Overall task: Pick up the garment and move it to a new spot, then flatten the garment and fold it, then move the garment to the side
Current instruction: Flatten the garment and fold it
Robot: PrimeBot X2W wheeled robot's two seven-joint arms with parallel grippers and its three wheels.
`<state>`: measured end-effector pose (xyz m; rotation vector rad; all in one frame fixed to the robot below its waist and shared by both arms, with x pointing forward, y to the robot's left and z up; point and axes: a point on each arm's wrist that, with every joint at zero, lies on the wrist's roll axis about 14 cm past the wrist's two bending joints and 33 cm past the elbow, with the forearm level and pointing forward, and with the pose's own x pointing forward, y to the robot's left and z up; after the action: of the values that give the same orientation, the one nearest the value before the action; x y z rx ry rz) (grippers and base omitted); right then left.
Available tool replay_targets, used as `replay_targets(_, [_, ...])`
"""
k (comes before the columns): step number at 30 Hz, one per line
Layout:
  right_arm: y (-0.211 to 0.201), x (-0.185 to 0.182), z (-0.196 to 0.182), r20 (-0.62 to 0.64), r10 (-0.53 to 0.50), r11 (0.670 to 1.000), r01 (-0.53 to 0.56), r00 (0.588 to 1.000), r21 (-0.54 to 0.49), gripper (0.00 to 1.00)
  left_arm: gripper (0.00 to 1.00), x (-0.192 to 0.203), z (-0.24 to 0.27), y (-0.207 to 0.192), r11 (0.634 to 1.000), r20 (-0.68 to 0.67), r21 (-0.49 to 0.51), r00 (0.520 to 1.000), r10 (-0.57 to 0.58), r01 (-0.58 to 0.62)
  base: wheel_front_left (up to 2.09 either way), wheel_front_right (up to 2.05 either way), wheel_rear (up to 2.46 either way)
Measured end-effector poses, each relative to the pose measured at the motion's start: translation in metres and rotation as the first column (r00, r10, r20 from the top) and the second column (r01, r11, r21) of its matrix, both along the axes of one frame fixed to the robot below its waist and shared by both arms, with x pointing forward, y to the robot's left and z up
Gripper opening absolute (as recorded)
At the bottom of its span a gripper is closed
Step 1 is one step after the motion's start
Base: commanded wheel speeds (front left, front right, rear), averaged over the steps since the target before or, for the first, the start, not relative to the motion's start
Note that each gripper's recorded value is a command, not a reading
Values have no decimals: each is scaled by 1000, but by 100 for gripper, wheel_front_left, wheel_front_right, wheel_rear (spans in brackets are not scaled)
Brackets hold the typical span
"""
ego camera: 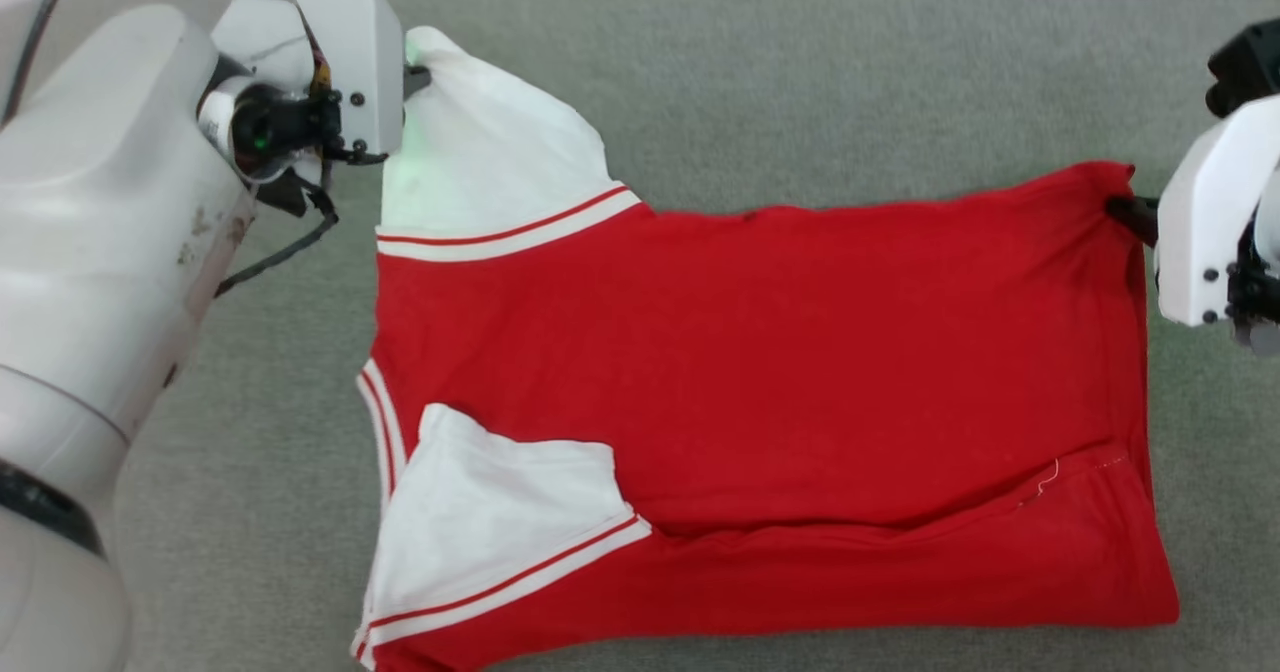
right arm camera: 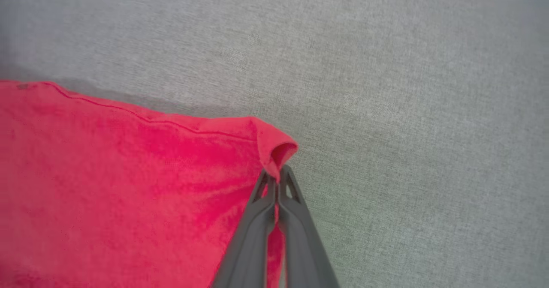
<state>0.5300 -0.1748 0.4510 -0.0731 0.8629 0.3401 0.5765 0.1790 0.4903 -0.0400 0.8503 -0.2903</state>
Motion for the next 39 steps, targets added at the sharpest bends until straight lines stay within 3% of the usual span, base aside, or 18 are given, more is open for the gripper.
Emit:
replay_targets(16, [2, -58, 23, 111, 94, 994, -99, 989, 40, 0, 0, -85, 23, 21, 999, 30, -7, 999, -36, 36, 0, 0, 0])
replay_targets(28, [-6, -110, 0, 46, 80, 992, -84, 996, 98, 0, 0, -187, -10, 10, 998, -166, -60, 986, -11, 1, 0, 0, 0])
replay_targets(39, [-16, -146, -31, -78, 41, 994, -33, 996, 105, 0, 0, -238, -40, -1, 997, -329, -67, 944, 10, -34, 0, 0, 0])
